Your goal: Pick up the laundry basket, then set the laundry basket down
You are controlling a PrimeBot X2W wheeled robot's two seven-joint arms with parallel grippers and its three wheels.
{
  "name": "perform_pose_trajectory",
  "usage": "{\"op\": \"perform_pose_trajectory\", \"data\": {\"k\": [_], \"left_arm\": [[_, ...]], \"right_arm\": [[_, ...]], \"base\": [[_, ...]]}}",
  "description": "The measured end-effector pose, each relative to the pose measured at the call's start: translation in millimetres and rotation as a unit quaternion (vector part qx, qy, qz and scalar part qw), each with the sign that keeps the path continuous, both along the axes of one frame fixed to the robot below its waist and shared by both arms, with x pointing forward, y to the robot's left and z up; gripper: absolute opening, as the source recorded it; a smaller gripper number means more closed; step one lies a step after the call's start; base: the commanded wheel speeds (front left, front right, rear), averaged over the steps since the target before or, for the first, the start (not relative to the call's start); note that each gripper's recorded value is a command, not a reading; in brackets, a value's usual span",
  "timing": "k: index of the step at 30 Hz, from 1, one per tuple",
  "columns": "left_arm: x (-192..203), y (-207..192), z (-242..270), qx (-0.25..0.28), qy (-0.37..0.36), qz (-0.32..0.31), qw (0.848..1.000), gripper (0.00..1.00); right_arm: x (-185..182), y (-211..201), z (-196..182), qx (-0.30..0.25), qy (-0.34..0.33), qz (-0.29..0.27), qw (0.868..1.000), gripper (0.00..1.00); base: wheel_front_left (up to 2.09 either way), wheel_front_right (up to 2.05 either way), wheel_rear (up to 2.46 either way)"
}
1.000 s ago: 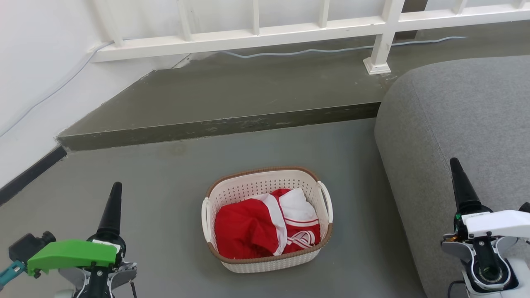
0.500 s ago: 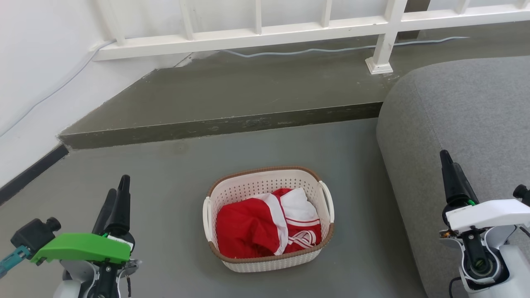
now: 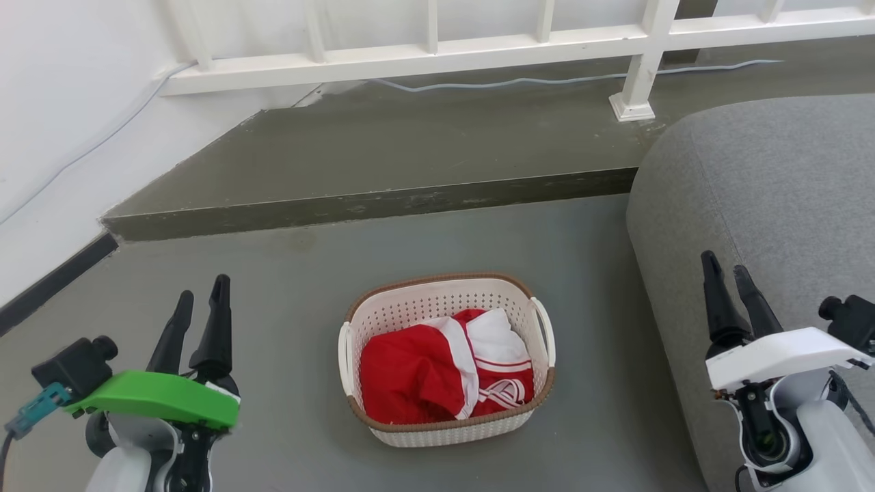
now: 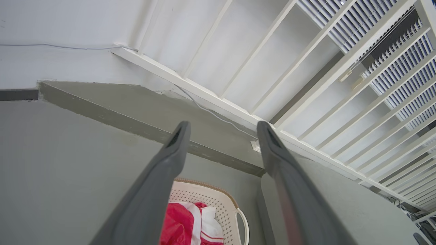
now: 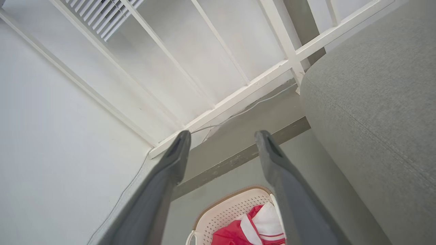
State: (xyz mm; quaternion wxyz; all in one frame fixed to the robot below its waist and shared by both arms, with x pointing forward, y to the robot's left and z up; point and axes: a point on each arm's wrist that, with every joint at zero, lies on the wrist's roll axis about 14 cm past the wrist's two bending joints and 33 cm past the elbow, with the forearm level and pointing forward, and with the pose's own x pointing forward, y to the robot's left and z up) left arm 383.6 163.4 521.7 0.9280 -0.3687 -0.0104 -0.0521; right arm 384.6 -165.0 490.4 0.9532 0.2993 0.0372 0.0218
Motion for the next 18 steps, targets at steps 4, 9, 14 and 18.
{"op": "perform_pose_trajectory", "data": {"k": [4,9,14,18], "left_arm": [[-1,-5,1,0.035,-0.009,-0.007,0.999,1.00],[-2,-11,-2,0.087,-0.010,-0.017,0.996,1.00],[-2,-14,-3,0.122,-0.016,-0.018,0.992,1.00],[-3,-19,-4,0.150,-0.020,-0.023,0.988,1.00]], "right_arm": [[0,5,0,-0.030,-0.005,0.007,0.999,1.00],[0,11,-1,-0.067,-0.011,0.017,0.998,1.00],[0,15,-2,-0.094,-0.015,0.022,0.995,1.00],[0,16,-2,-0.117,-0.019,0.020,0.993,1.00]], "base": [[0.00,0.00,0.00],[0.00,0.00,0.00],[0.00,0.00,0.00],[0.00,0.00,0.00]]}}
